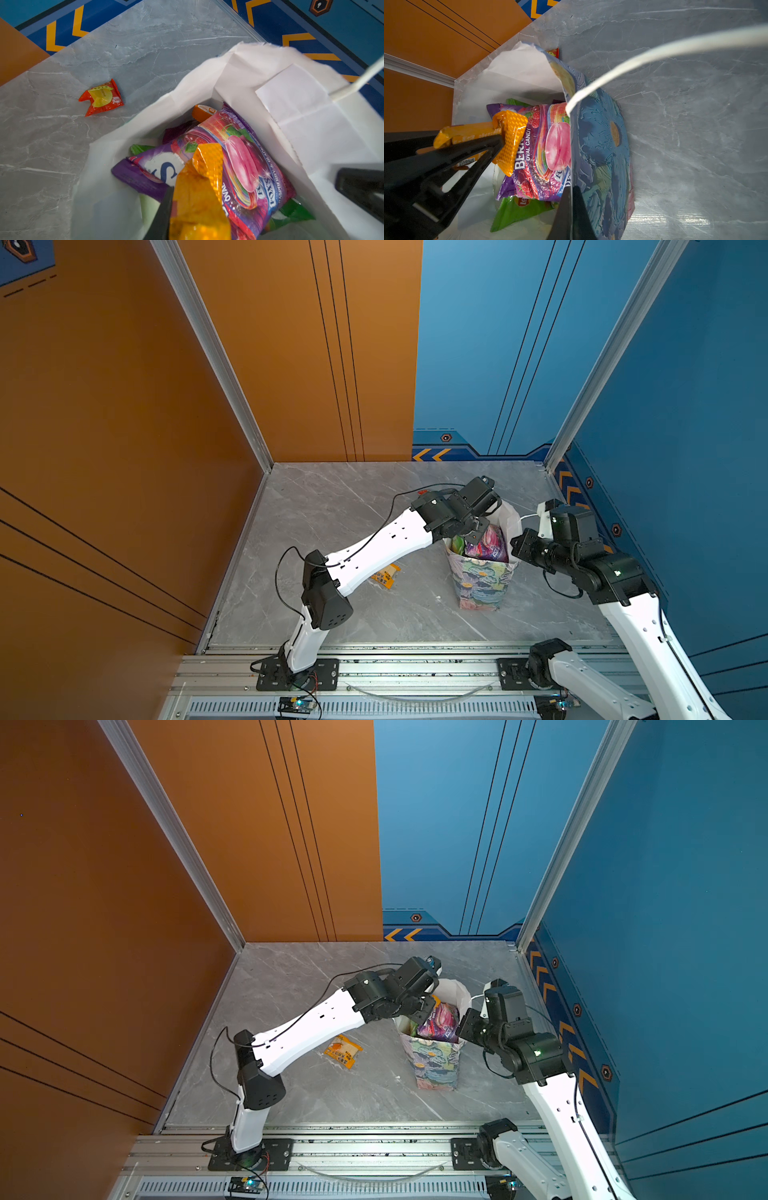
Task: Place the snacks into the paper bag
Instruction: 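Open the left gripper, drop the orange candy and withdraw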
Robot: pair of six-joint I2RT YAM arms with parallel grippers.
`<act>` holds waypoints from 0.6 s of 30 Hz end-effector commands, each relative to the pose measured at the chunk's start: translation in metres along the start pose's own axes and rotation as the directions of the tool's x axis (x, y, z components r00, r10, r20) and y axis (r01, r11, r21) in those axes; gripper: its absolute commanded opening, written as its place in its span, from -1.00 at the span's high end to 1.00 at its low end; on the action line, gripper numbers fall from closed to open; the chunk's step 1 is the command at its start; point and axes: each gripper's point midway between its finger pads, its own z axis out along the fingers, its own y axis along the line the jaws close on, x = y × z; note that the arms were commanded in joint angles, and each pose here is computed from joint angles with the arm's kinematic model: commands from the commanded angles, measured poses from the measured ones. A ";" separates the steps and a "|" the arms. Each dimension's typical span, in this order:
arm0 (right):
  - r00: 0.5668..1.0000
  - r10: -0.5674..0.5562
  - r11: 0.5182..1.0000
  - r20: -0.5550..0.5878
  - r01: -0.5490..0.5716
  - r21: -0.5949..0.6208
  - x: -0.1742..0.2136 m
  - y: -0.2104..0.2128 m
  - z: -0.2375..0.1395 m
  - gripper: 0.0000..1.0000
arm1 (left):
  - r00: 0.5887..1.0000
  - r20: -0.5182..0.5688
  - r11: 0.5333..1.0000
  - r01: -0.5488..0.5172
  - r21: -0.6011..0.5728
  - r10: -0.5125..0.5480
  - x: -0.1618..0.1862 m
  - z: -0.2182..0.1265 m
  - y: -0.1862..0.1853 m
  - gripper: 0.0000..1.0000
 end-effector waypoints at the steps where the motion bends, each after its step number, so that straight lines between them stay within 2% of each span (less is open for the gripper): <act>1: 0.994 -0.011 0.999 0.110 0.015 -0.034 -0.023 0.011 -0.021 1.00 | 1.000 -0.020 1.000 0.010 0.013 -0.010 0.004 -0.011 0.005 0.48; 18: 0.993 -0.001 0.999 0.118 0.006 -0.039 -0.023 0.011 -0.024 1.00 | 0.998 0.055 1.000 -0.015 -0.002 0.015 -0.005 -0.051 0.006 -0.46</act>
